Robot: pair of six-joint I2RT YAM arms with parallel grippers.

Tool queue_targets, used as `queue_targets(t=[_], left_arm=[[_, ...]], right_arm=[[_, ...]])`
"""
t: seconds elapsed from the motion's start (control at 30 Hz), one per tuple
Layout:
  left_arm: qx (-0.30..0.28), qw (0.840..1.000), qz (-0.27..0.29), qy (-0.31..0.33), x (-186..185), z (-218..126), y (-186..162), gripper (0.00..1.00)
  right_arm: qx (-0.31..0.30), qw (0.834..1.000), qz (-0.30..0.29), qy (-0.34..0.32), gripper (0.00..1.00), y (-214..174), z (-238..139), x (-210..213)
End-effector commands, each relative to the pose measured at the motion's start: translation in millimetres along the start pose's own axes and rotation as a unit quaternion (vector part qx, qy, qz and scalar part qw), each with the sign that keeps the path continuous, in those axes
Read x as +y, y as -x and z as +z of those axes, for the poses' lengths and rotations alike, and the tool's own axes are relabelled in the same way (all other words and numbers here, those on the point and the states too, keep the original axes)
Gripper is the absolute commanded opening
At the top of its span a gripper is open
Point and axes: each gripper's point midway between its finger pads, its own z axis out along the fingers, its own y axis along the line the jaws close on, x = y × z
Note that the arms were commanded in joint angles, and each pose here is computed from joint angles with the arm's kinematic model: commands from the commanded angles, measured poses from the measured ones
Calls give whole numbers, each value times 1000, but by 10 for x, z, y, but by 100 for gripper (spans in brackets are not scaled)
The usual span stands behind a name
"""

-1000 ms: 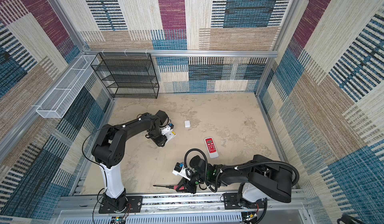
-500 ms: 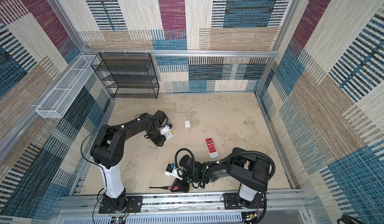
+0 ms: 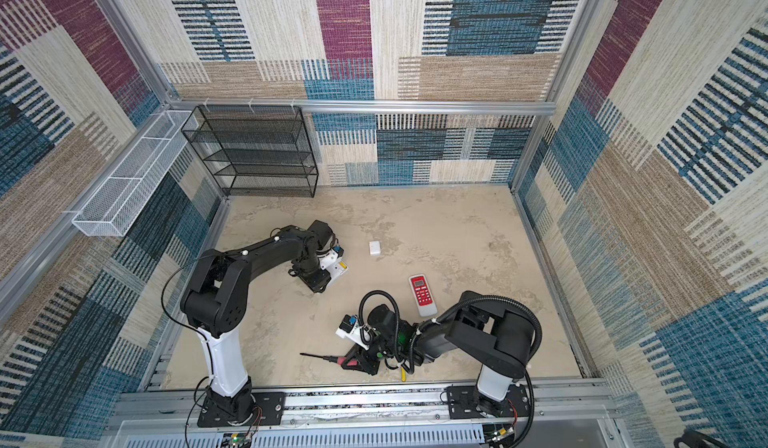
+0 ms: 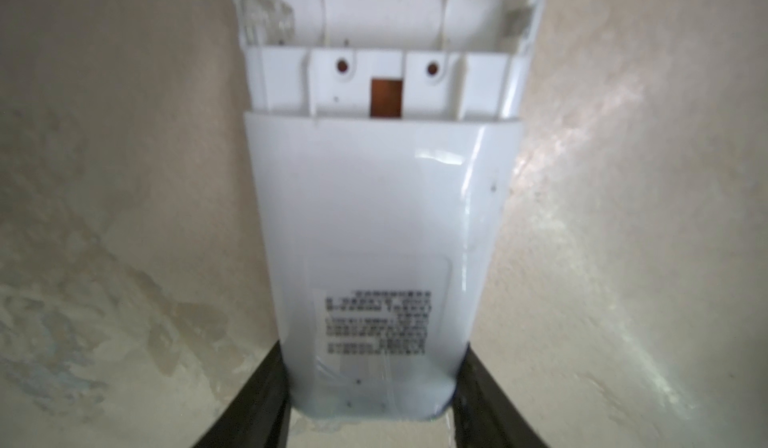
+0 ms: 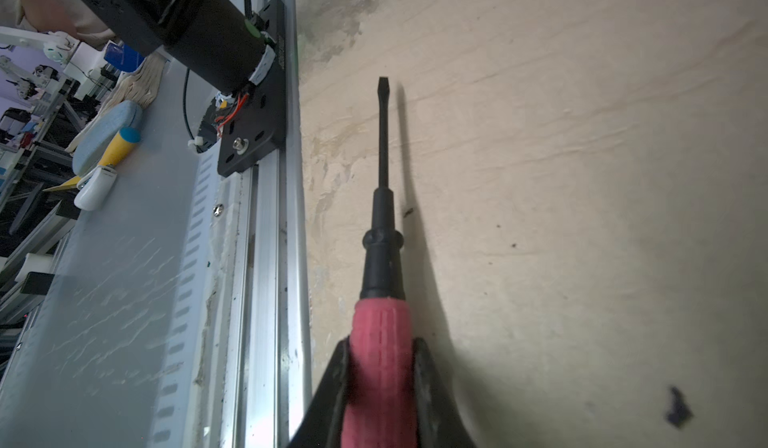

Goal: Unload the batteries from the remote control
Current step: 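Draw the screwdriver back from the remote with the right gripper while the left holds it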

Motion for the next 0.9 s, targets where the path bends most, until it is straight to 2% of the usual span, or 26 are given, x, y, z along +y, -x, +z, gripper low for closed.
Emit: queue_targets(t=[0.0,0.47,0.7,0.87], left_arm=[[17,999,-20,22,106,-24,-67,33],[8,992,-108,60,560,-113,-57,35],[7,989,-135,52,620,-85,-54,35],[7,991,-125,39,568,-51,-56,35]], right_arm=[[38,997,37,-63,0,-205,-19,-244],[-13,989,71,-127,0,-48,-285,-439],[-67,971,125,-192,0,62,-622,-611],[-86,962,141,-217,0,157,-794,-705]])
